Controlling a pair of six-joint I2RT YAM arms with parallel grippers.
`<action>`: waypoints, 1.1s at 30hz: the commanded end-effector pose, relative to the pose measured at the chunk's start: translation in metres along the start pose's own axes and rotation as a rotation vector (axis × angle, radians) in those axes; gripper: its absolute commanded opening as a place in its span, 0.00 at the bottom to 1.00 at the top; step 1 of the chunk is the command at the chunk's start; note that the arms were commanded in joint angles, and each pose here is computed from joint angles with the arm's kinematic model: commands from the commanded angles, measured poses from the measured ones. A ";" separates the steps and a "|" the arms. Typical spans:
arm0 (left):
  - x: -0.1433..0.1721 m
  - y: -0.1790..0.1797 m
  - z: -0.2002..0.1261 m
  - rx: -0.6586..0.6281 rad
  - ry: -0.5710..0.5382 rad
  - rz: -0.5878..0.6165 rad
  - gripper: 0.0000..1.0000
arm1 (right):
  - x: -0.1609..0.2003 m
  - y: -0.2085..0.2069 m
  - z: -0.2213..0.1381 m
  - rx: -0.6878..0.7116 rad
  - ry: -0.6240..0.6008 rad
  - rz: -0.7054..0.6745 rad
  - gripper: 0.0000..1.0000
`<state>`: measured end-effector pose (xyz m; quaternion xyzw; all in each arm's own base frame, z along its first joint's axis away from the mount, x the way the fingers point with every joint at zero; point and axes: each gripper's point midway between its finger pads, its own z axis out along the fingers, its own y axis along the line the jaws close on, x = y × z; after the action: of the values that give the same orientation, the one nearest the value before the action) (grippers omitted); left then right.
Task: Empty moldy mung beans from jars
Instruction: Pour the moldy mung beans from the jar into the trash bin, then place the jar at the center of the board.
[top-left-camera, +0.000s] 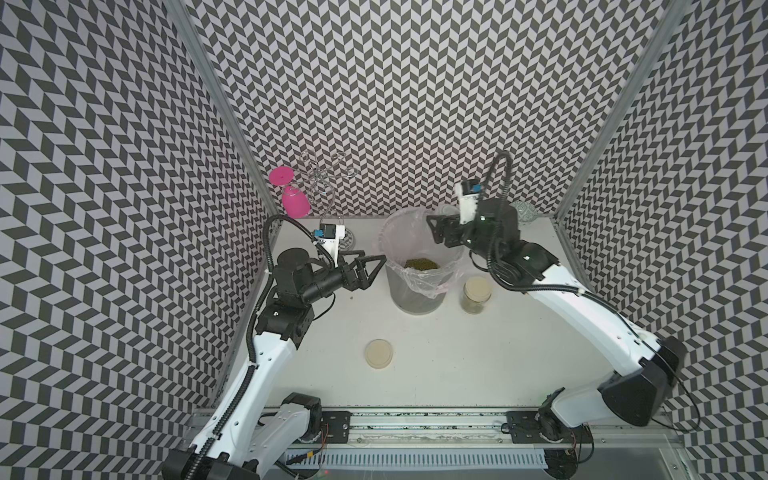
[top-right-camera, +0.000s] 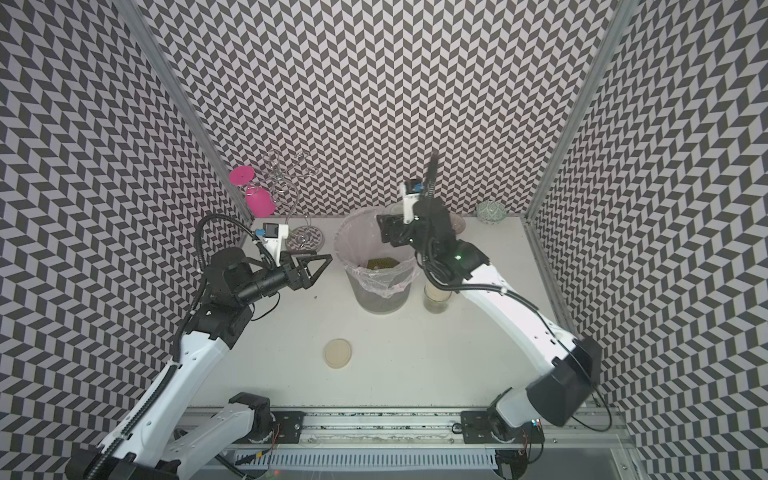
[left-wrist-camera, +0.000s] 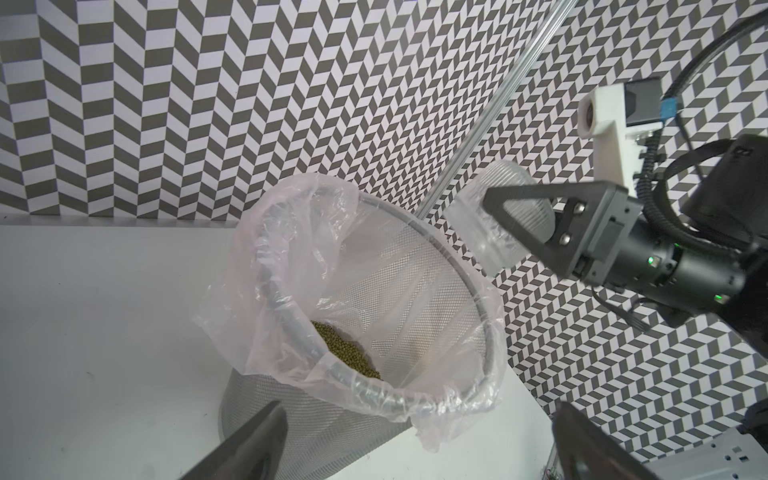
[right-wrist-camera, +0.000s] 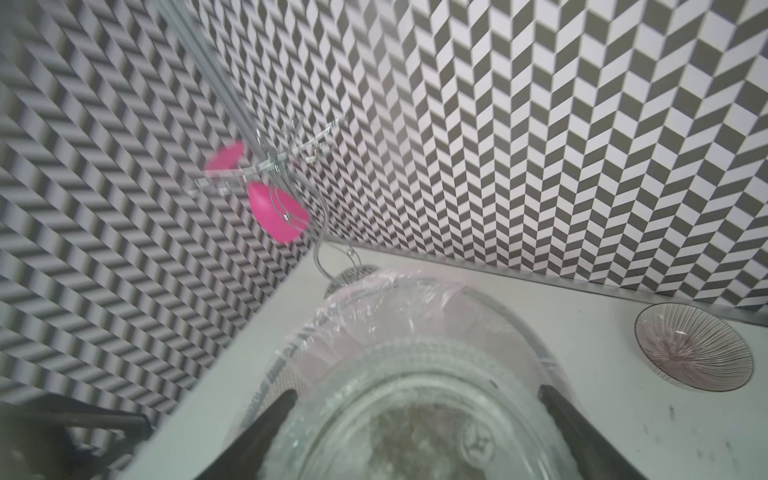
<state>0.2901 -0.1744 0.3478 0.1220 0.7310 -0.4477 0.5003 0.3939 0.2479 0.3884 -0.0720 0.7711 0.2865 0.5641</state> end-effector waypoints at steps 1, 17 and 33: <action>-0.009 -0.023 -0.001 0.060 -0.016 0.020 1.00 | -0.031 0.040 -0.027 -0.389 -0.113 0.234 0.71; 0.006 -0.138 0.023 0.249 0.014 0.252 1.00 | -0.013 0.074 -0.122 -0.900 -0.136 0.594 0.70; 0.025 -0.171 0.067 0.164 0.029 0.419 0.98 | 0.000 0.089 -0.125 -0.897 -0.061 0.670 0.70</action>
<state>0.2036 -0.3350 0.4009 0.3249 0.6588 -0.4234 0.5302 0.2654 0.2586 0.4276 -0.0360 0.5669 0.7343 0.3716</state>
